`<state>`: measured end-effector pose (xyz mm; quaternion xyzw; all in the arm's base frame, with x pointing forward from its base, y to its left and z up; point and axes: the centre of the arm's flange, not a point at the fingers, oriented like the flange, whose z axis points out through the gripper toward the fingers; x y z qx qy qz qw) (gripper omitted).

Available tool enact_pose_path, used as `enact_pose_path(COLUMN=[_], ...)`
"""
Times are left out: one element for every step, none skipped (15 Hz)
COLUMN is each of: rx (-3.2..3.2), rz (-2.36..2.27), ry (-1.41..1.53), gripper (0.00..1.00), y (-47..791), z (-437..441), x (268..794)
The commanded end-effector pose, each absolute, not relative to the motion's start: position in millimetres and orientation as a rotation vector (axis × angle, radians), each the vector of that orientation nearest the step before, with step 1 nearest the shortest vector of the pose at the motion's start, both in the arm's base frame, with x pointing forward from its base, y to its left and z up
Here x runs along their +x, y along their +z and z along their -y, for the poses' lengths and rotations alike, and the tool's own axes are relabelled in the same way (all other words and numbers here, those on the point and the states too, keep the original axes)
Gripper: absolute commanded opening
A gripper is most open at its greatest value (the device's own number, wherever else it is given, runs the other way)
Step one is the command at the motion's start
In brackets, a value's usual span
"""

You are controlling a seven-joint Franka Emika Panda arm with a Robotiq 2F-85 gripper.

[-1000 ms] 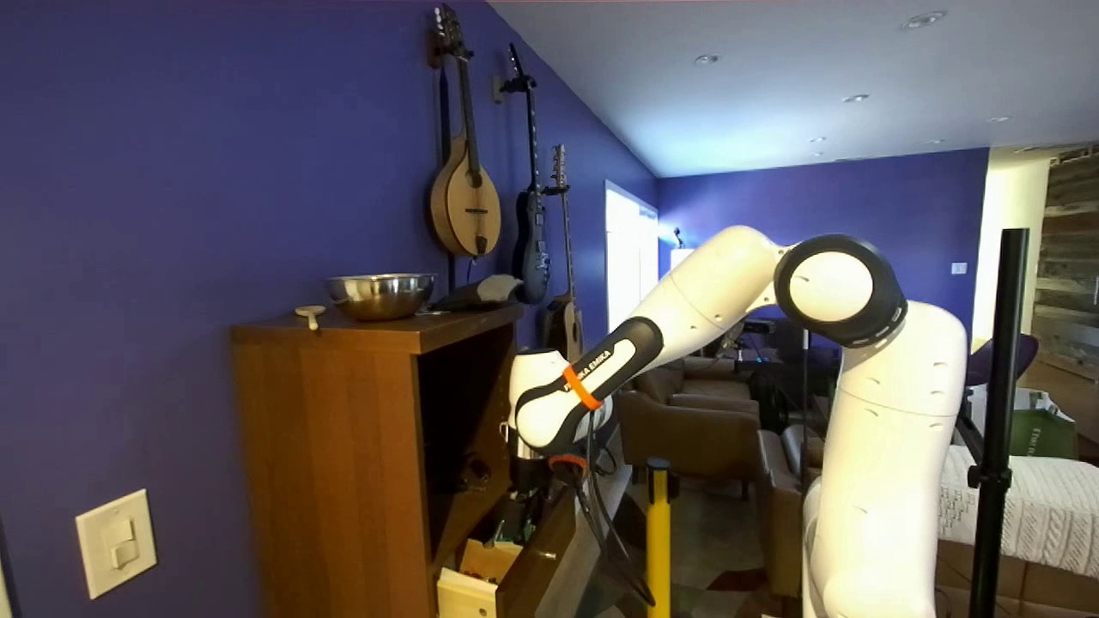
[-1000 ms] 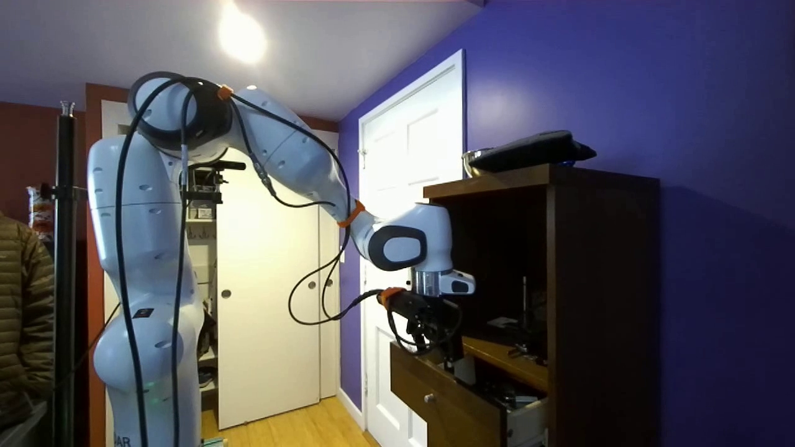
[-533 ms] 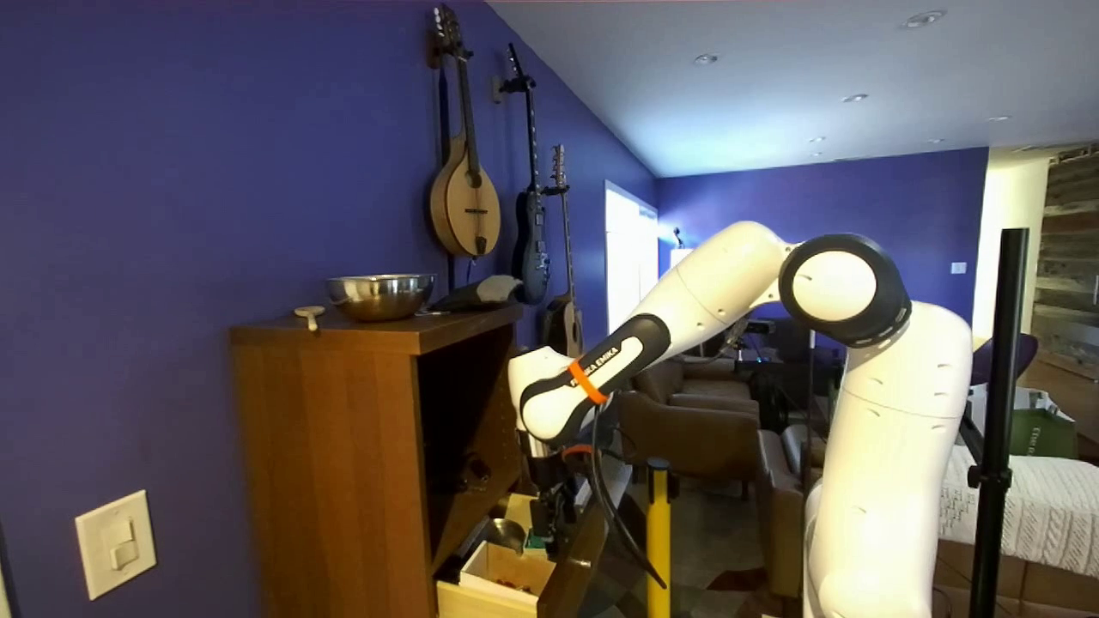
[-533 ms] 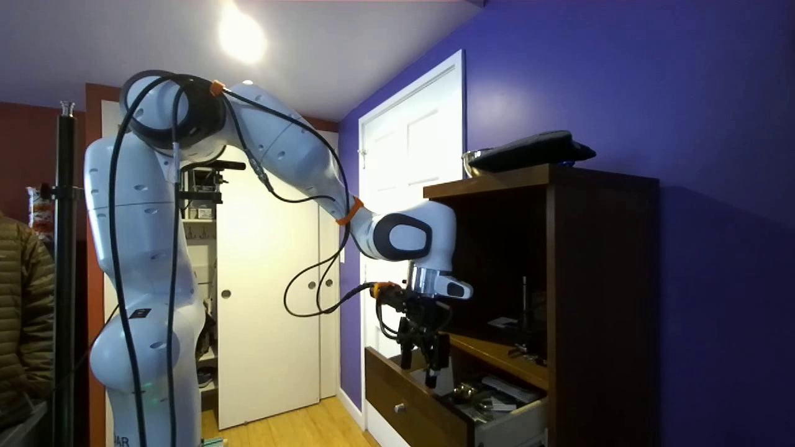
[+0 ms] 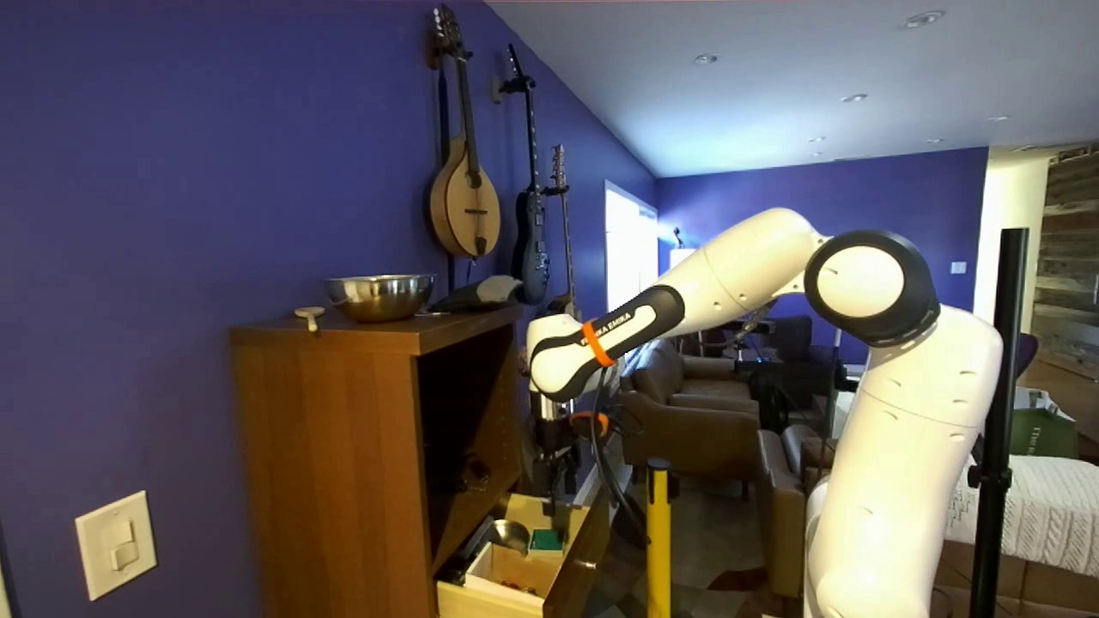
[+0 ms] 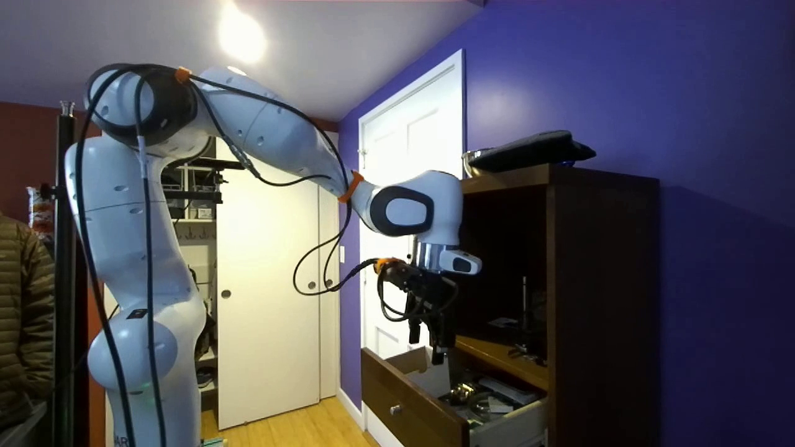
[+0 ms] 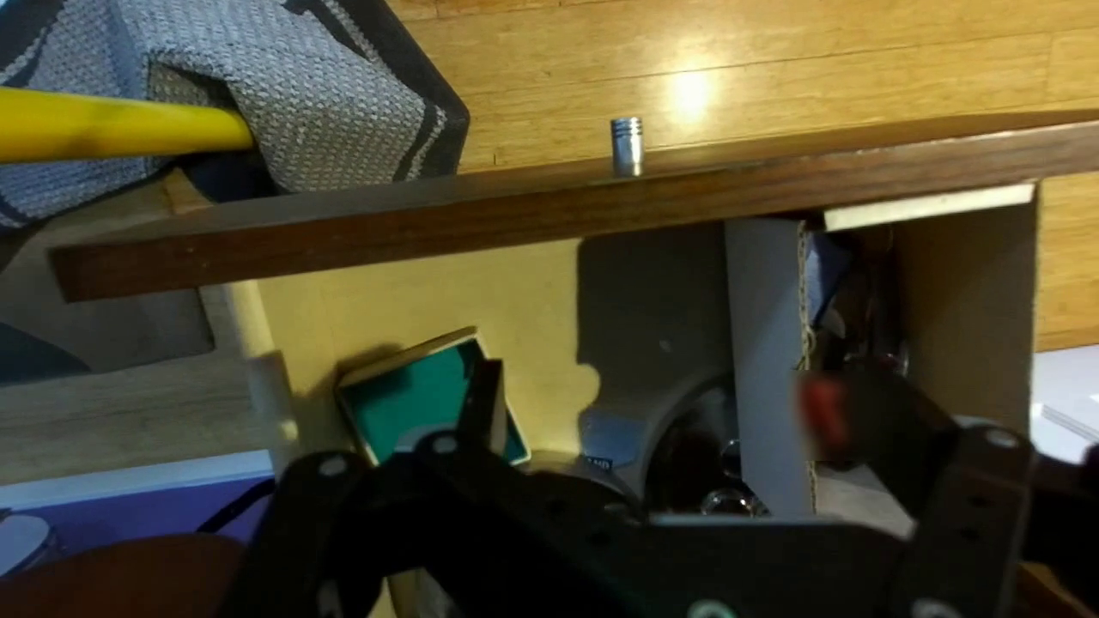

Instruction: Open the top drawer

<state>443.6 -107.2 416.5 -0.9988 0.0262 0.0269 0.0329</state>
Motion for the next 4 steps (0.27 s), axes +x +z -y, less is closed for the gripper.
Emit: enact_pose_path(rx=[-3.01, -2.978, -2.95, -3.013], rz=[-0.008, 0.035, 0.106, 0.02], ry=[0.002, -0.026, -0.061, -0.019], gripper=[1.0, 1.0, 1.0, 1.0], y=[465, 474, 480, 461], z=[131, 137, 141, 132], x=[419, 414, 410, 424])
